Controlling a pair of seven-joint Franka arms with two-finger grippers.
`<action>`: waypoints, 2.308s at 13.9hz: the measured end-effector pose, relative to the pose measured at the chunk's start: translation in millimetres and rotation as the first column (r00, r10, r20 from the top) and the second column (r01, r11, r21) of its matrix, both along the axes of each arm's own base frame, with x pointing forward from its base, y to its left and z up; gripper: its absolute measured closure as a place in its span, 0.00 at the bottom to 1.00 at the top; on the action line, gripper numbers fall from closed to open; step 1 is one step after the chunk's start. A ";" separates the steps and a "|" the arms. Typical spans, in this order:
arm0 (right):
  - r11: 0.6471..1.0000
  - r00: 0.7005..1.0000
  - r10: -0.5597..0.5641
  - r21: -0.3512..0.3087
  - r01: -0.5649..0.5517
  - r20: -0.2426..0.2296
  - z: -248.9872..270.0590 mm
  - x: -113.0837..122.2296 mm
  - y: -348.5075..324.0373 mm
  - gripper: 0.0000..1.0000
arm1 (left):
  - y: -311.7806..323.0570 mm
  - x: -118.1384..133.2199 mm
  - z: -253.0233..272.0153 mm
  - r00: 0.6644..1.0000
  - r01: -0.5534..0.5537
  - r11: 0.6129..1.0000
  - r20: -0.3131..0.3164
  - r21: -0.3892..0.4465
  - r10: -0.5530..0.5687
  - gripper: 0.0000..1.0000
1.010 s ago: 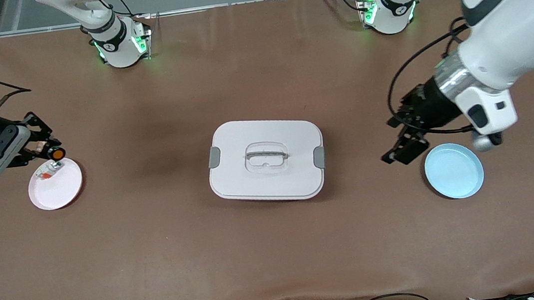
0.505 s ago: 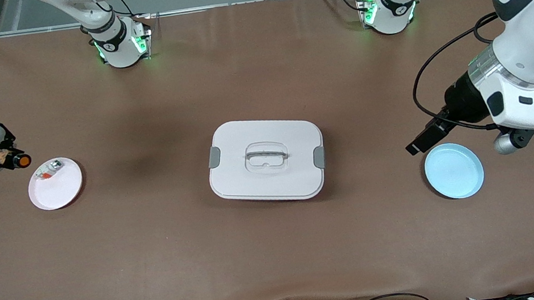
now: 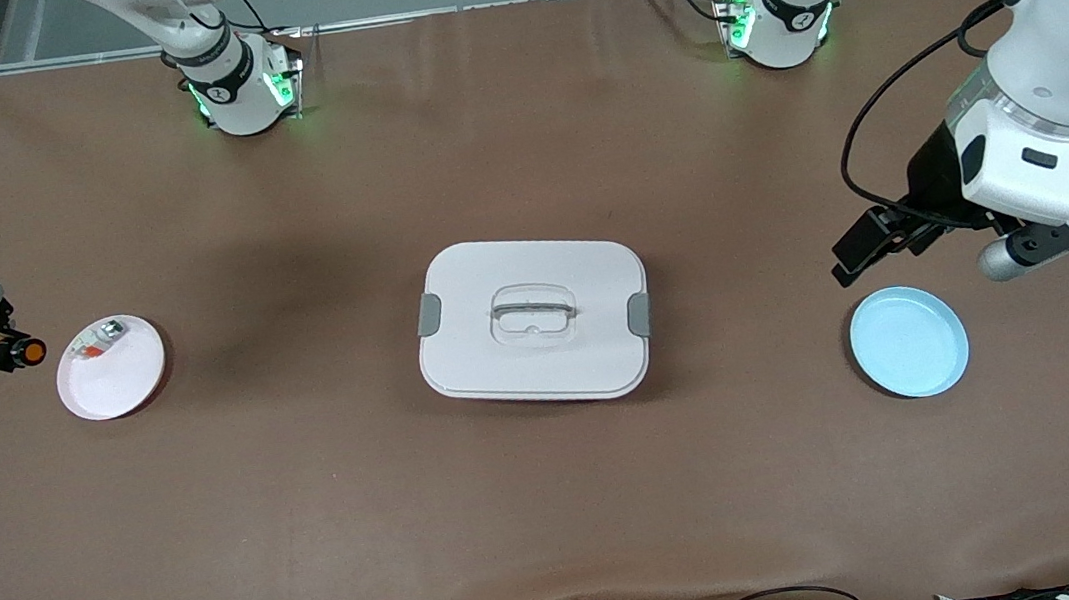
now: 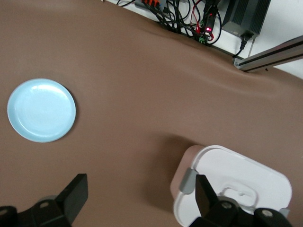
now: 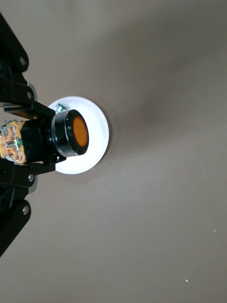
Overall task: Transfer orange switch to right arm and place
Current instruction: 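Lower the switch with the right gripper onto the white plate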
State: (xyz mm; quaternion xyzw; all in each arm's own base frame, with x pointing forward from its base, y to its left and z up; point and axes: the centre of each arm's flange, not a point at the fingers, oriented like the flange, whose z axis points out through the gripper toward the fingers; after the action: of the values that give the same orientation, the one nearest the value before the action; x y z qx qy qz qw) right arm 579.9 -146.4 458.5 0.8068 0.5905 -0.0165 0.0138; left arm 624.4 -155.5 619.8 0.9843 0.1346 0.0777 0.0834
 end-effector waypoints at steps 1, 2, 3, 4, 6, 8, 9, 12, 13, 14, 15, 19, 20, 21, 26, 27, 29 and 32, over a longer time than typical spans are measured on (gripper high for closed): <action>1.000 1.000 0.020 -0.002 -0.020 0.004 -4.7 1.3 -5.2 0.59 | 18.3 4.3 -0.6 1.000 0.026 1.000 0.007 0.012 -0.026 0.00; 0.999 0.999 0.040 -0.004 -0.040 0.002 -9.3 1.0 -10.5 0.59 | 41.9 9.1 -1.4 0.999 0.049 0.998 0.013 0.024 -0.050 0.00; 0.998 0.998 0.065 -0.007 -0.065 -0.002 -13.4 -0.6 -15.5 0.59 | 66.3 13.1 -2.3 0.997 0.078 0.996 0.019 0.038 -0.078 0.00; 0.996 0.996 0.088 -0.013 -0.088 -0.003 -17.1 -2.3 -19.7 0.59 | 85.7 15.7 -3.2 0.993 0.112 0.992 0.024 0.051 -0.113 0.00; 0.993 0.993 0.116 -0.023 -0.116 0.006 -27.6 -6.1 -27.8 0.59 | 107.1 17.9 -4.3 0.988 0.150 0.987 0.028 0.065 -0.152 0.00; 0.992 0.992 0.126 -0.025 -0.125 0.010 -43.7 -12.1 -33.7 0.59 | 122.7 18.9 -4.4 0.986 0.162 0.984 0.031 0.073 -0.164 0.00; 0.991 0.992 0.128 -0.028 -0.127 0.014 -52.6 -15.1 -35.3 0.59 | 129.9 19.2 -4.9 0.984 0.175 0.982 0.031 0.078 -0.178 0.00; 0.987 0.987 0.157 -0.052 -0.155 0.039 -78.0 -22.9 -36.4 0.59 | 152.3 20.5 -7.8 0.978 0.204 0.975 0.030 0.089 -0.208 0.00; 0.985 0.985 0.165 -0.055 -0.162 0.045 -82.9 -24.6 -36.1 0.59 | 155.6 20.9 -9.0 0.978 0.203 0.975 0.028 0.090 -0.206 0.00; 0.984 0.984 0.171 -0.058 -0.168 0.049 -86.0 -25.9 -36.5 0.59 | 158.3 21.5 -10.9 0.979 0.201 0.975 0.025 0.095 -0.204 0.00; 0.983 0.983 0.176 -0.061 -0.172 0.056 -89.1 -27.1 -37.2 0.59 | 158.9 22.7 -13.7 0.979 0.201 0.974 0.019 0.102 -0.204 0.00; 0.977 0.976 0.203 -0.078 -0.197 0.079 -118.6 -41.0 -35.1 0.59 | 146.3 28.6 -28.0 0.980 0.199 0.968 -0.014 0.152 -0.199 0.00; 0.975 0.974 0.213 -0.080 -0.206 0.079 -126.5 -45.7 -34.8 0.59 | 143.2 29.2 -29.6 0.980 0.199 0.967 -0.018 0.158 -0.198 0.00; 0.972 0.971 0.228 -0.079 -0.222 0.074 -133.1 -49.6 -34.8 0.59 | 140.2 29.4 -30.7 0.980 0.199 0.966 -0.022 0.164 -0.198 0.00; 0.968 0.967 0.241 -0.084 -0.235 0.078 -162.2 -57.6 -50.6 0.59 | 131.4 24.3 -27.0 0.984 0.180 0.970 -0.040 0.161 -0.176 0.00; 0.969 0.967 0.238 -0.088 -0.230 0.087 -170.8 -59.3 -54.6 0.59 | 130.6 23.5 -26.1 0.984 0.178 0.971 -0.041 0.158 -0.173 0.00; 0.971 0.968 0.229 -0.092 -0.220 0.099 -191.1 -63.6 -61.4 0.59 | 130.9 22.2 -26.3 0.984 0.176 0.973 -0.049 0.152 -0.171 0.00; 0.972 0.969 0.225 -0.090 -0.216 0.101 -210.0 -65.2 -65.6 0.59 | 132.6 22.0 -26.7 0.984 0.174 0.973 -0.052 0.151 -0.168 0.00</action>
State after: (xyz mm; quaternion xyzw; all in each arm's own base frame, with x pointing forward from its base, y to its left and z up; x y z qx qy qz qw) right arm 514.7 -212.0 248.5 0.7347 0.6736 0.0064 0.0798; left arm 646.3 -22.9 593.1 0.9971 0.0445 0.0614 0.0105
